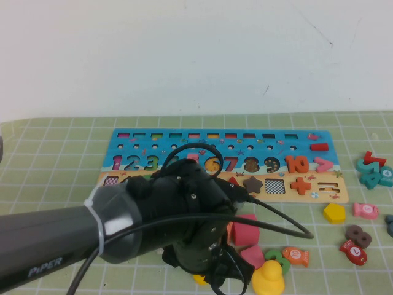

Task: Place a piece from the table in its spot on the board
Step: Pick up the "number 6"

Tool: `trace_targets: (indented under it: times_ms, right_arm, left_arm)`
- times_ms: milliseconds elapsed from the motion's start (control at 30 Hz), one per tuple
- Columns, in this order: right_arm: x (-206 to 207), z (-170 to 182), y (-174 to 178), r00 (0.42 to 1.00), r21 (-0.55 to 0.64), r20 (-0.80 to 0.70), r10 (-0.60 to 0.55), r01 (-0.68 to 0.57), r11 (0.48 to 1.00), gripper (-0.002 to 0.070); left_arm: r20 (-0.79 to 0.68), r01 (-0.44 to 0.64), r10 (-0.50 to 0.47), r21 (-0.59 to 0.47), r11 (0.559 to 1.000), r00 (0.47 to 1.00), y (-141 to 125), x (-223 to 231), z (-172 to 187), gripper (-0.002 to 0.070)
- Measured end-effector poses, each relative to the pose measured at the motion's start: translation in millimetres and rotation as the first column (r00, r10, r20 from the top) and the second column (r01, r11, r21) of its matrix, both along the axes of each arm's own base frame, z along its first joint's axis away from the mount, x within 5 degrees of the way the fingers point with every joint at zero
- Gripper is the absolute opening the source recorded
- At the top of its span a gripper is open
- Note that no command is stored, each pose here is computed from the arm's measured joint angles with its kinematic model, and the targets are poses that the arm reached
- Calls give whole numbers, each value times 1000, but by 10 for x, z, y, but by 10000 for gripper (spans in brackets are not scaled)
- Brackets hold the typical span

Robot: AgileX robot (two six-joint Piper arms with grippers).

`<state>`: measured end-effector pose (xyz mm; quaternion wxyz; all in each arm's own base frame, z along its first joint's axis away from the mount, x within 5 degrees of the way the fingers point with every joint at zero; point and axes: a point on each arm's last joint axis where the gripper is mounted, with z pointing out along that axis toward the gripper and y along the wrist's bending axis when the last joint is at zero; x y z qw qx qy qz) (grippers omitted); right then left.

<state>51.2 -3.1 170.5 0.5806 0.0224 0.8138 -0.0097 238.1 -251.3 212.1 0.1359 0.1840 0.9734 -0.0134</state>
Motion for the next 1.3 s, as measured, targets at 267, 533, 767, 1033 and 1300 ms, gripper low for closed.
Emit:
trace_targets:
  times_ms: [267,533,767,1033,1300]
  right_arm:
    - [0,0,0,1000,0,0,0,0,1000,-2]
    - [0,0,0,1000,0,0,0,0,1000,-2]
    - [0,0,0,1000,0,0,0,0,1000,-2]
    - [0,0,0,1000,0,0,0,0,1000,-2]
    - [0,0,0,1000,0,0,0,0,1000,-2]
  left_arm:
    - [-25,-30,30,18,999,999,-38,32,-158,344]
    - [-31,-34,35,25,999,999,-75,66,-269,344]
    - [-30,-32,33,29,999,999,-82,72,-274,302]
    - [-25,-22,23,42,999,999,-84,65,-270,299]
    - [28,25,-27,55,998,999,2,35,171,299]
